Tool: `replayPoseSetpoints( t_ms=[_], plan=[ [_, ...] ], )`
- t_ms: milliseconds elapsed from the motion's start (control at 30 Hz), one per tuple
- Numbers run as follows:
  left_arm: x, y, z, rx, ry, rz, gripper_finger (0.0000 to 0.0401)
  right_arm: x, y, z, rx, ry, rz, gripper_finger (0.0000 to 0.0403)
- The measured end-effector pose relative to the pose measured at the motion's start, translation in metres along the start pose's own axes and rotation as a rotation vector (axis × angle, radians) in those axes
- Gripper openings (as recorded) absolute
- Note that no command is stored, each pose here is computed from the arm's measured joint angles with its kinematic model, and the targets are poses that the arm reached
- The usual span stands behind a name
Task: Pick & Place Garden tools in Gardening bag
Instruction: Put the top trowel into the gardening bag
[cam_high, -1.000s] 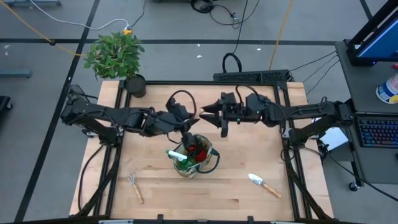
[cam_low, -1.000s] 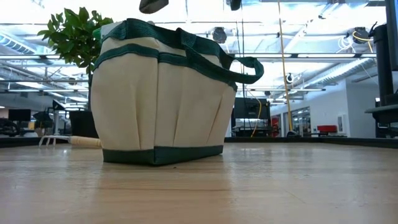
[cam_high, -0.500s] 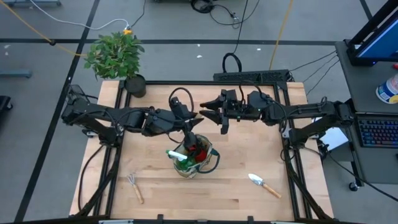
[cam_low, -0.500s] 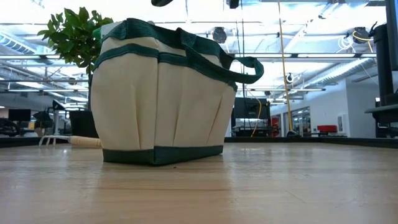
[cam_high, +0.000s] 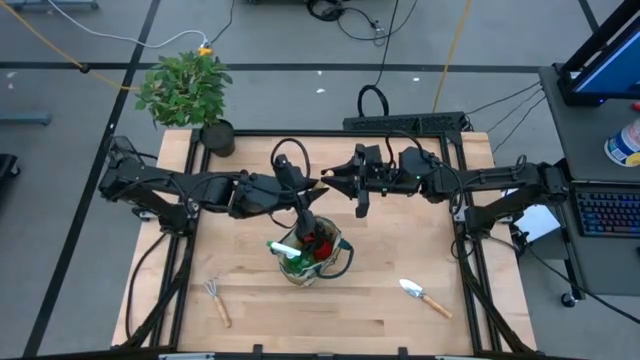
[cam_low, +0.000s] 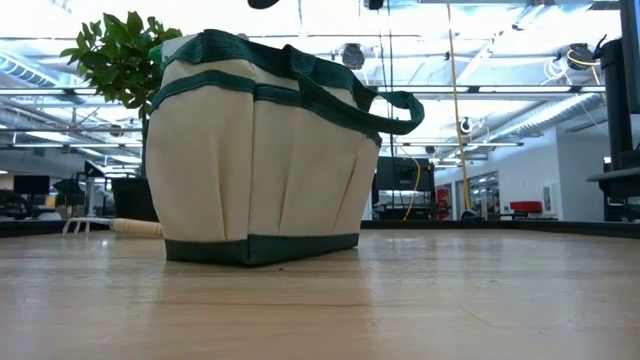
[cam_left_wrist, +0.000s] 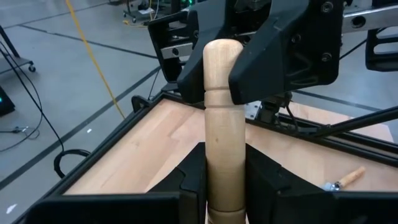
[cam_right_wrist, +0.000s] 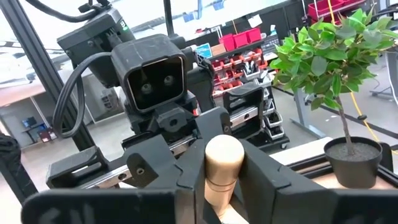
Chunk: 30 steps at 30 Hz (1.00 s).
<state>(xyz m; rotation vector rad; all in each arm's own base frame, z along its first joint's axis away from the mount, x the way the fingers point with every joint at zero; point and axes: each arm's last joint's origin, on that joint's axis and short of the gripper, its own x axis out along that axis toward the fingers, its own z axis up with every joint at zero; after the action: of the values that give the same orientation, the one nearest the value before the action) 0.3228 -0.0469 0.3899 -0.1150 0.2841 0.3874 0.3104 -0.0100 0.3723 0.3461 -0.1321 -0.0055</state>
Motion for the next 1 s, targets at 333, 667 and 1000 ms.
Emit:
replayPoseSetpoints(
  t_ms=[333, 667, 1000],
  plan=[
    [0.000, 0.000, 0.000, 0.004, -0.001, -0.001, 0.0067, 0.000, 0.000, 0.000, -0.019, -0.001, 0.000, 0.0063],
    [-0.001, 0.001, -0.002, 0.038, 0.022, 0.007, 0.0182, 0.000, -0.002, -0.004, -0.028, 0.042, -0.028, 0.0063],
    [-0.015, 0.010, -0.007, 0.136, 0.122, 0.015, 0.0286, 0.000, -0.005, -0.011, -0.011, 0.112, -0.048, 0.0063]
  ],
)
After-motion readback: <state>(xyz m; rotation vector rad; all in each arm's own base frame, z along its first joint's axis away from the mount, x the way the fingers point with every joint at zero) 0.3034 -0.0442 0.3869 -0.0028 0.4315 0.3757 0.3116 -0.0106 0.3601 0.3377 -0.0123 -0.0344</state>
